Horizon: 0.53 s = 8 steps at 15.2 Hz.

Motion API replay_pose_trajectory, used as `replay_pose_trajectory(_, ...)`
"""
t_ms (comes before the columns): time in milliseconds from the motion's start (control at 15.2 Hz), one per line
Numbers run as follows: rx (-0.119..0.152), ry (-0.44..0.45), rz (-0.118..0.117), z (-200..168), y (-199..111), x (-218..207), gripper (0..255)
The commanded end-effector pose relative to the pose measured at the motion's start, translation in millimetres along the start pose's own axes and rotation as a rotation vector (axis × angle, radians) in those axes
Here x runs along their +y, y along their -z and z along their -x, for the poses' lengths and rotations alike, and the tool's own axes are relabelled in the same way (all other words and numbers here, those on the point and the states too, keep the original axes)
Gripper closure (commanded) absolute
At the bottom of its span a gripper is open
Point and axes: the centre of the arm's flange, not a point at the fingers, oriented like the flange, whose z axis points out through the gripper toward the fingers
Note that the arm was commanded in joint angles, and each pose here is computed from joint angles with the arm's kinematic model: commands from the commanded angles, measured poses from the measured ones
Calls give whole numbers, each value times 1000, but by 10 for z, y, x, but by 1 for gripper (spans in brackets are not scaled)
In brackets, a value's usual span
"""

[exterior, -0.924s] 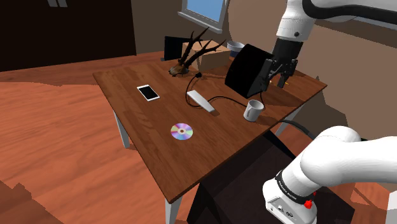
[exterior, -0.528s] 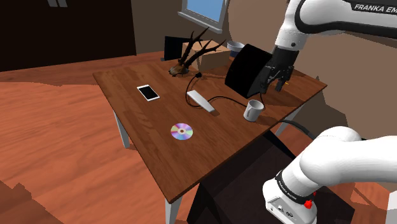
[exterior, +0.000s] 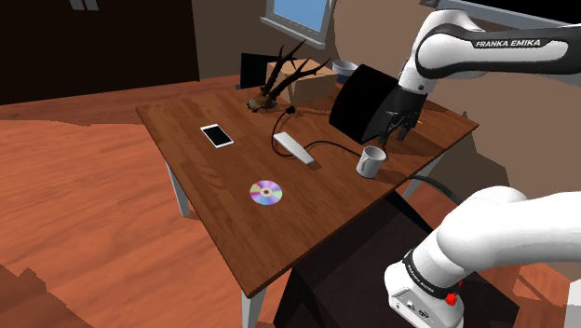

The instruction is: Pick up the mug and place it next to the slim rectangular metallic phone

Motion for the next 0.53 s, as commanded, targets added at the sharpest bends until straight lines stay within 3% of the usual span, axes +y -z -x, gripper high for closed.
replay_pose_trajectory(0,12,11,1,-127,-155,225,0)
replay_pose_trajectory(462,49,43,1,-509,-651,872,0)
